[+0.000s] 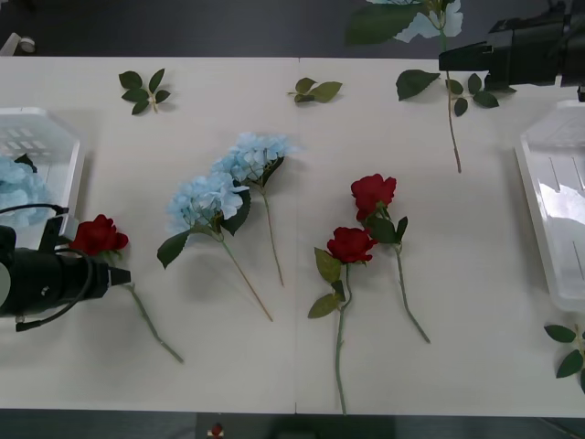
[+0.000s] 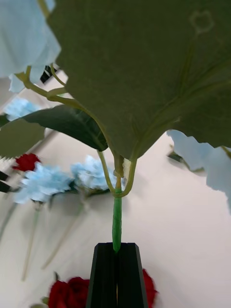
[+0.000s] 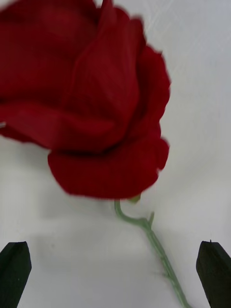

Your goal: Put the red flowers into the right box and the blue flowers into the left box

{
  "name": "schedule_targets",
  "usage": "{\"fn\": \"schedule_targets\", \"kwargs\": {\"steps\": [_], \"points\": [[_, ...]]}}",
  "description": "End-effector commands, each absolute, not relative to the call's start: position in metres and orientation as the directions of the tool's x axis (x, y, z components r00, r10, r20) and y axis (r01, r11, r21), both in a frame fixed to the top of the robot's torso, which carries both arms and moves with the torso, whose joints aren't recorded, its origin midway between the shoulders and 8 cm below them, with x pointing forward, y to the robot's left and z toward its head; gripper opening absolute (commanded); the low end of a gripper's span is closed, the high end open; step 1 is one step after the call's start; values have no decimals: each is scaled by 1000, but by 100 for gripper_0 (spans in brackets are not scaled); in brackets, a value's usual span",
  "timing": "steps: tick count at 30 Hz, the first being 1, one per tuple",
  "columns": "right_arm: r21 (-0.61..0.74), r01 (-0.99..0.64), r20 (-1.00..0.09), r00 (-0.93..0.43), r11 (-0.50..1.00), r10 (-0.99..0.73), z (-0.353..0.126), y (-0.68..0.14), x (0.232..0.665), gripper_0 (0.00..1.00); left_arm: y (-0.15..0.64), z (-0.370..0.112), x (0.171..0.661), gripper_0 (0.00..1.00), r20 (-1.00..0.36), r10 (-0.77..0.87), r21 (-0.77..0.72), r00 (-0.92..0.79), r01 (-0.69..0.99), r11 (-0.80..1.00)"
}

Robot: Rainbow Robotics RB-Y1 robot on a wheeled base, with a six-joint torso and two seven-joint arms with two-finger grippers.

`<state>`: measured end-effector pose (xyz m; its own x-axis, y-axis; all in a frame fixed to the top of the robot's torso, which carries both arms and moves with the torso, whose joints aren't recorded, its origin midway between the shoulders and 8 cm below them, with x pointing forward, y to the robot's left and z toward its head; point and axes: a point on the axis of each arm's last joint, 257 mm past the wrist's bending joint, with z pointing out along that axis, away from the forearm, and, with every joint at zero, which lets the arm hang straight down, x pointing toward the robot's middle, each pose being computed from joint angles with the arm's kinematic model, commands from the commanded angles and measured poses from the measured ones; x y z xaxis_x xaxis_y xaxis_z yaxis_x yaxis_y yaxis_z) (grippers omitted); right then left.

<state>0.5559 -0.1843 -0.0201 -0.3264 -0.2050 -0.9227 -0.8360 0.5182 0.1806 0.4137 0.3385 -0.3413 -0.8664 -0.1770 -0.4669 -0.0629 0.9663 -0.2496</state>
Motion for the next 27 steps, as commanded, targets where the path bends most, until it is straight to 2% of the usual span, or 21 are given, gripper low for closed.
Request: {"fn": "schedule_targets", "kwargs": {"steps": [1, 8, 15, 22, 27], "points": [[99, -909, -960, -194, 404, -201, -14, -159, 517, 0, 334, -324, 436, 100, -515, -190, -235, -836, -76, 969], [119, -947, -988, -142, 297, -57, -13, -113, 468, 0, 319, -317, 440, 100, -537, -160, -225, -828, -42, 973], [177, -956, -984, -171, 233, 45, -17, -84, 446, 0, 294, -265, 415, 100, -591, -83, -249, -802, 84, 965], [219, -955, -975, -208, 201, 74, -34, -56, 439, 0, 277, -213, 390, 100, -670, 100, -204, -736, 312, 928], [247, -954, -967, -231, 169, 111, -36, -32, 434, 0, 250, -183, 393, 100, -790, 197, -165, -581, 511, 843]]}}
